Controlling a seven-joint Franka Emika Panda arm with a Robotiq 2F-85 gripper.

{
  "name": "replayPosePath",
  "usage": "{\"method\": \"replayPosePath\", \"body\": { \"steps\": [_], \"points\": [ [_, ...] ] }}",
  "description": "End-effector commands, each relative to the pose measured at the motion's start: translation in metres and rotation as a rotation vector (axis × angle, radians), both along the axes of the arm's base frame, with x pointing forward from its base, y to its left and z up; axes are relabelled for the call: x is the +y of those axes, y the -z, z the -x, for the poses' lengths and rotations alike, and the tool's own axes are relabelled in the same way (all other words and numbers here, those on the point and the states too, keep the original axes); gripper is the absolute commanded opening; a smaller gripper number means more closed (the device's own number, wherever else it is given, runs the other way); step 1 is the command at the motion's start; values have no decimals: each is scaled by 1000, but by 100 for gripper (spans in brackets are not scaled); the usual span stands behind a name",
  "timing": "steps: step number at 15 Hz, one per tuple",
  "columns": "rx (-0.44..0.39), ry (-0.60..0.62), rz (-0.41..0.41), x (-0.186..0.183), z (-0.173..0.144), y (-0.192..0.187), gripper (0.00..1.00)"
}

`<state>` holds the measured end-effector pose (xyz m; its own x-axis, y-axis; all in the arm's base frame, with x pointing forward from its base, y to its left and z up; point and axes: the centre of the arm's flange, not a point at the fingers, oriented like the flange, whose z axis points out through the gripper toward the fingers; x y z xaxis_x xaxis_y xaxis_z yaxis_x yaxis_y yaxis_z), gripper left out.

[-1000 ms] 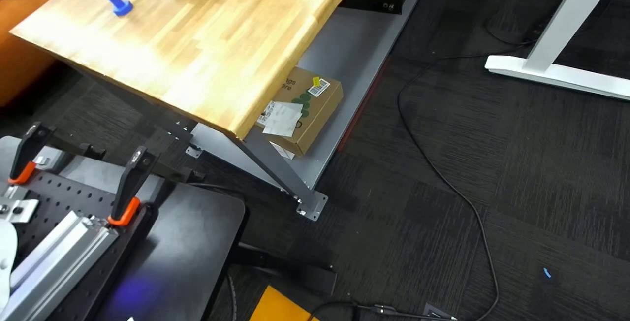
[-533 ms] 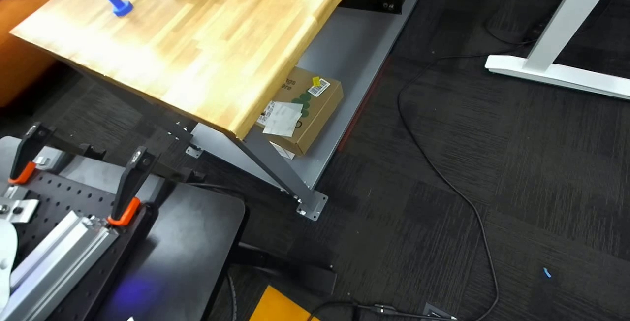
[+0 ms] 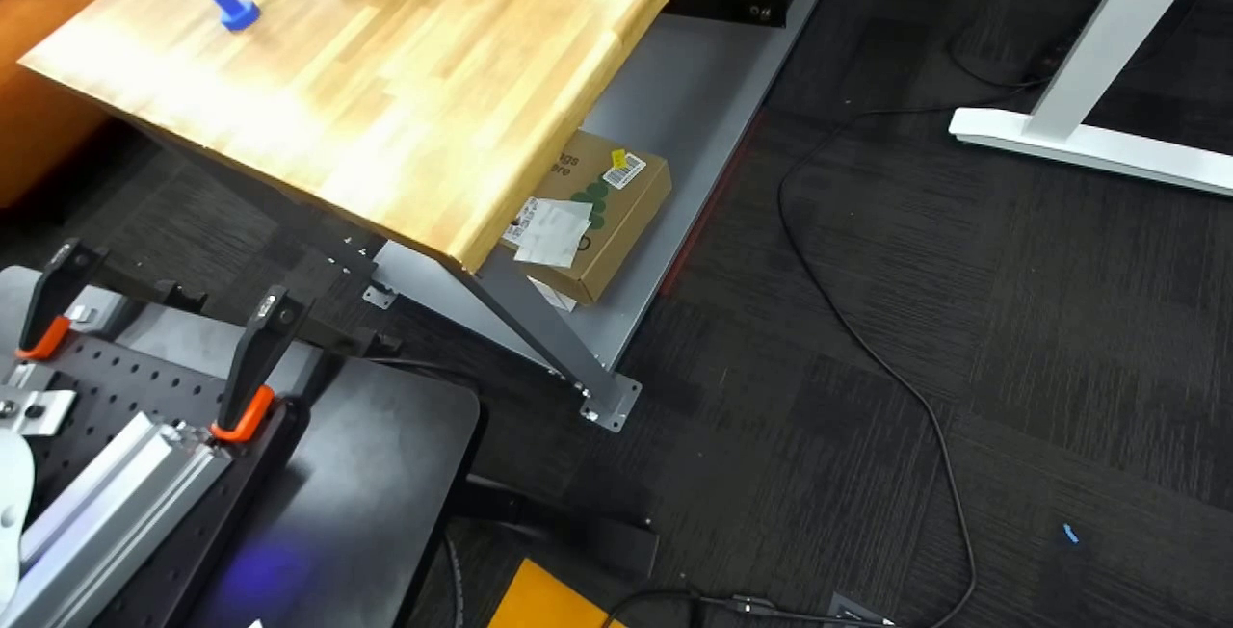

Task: Pick up the lemon from the green pot then place it inside the open drawer

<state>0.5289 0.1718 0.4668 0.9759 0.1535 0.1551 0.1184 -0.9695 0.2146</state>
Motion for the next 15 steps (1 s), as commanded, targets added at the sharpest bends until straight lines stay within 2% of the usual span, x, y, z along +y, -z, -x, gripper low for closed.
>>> {"method": "replayPosePath", "body": {
  "steps": [1,6,9,10,13,14,15],
  "points": [
    [43,-11,-23,-3,-22,3,32],
    [70,-18,-43,-3,-42,20,32],
    [39,-24,-48,2,-42,14,32],
    [44,-12,-33,0,-39,23,57],
    [32,-16,-37,3,-41,17,57],
    [27,-13,-34,3,-41,14,32],
    [25,-7,-32,1,-42,13,32]
  ]
}}
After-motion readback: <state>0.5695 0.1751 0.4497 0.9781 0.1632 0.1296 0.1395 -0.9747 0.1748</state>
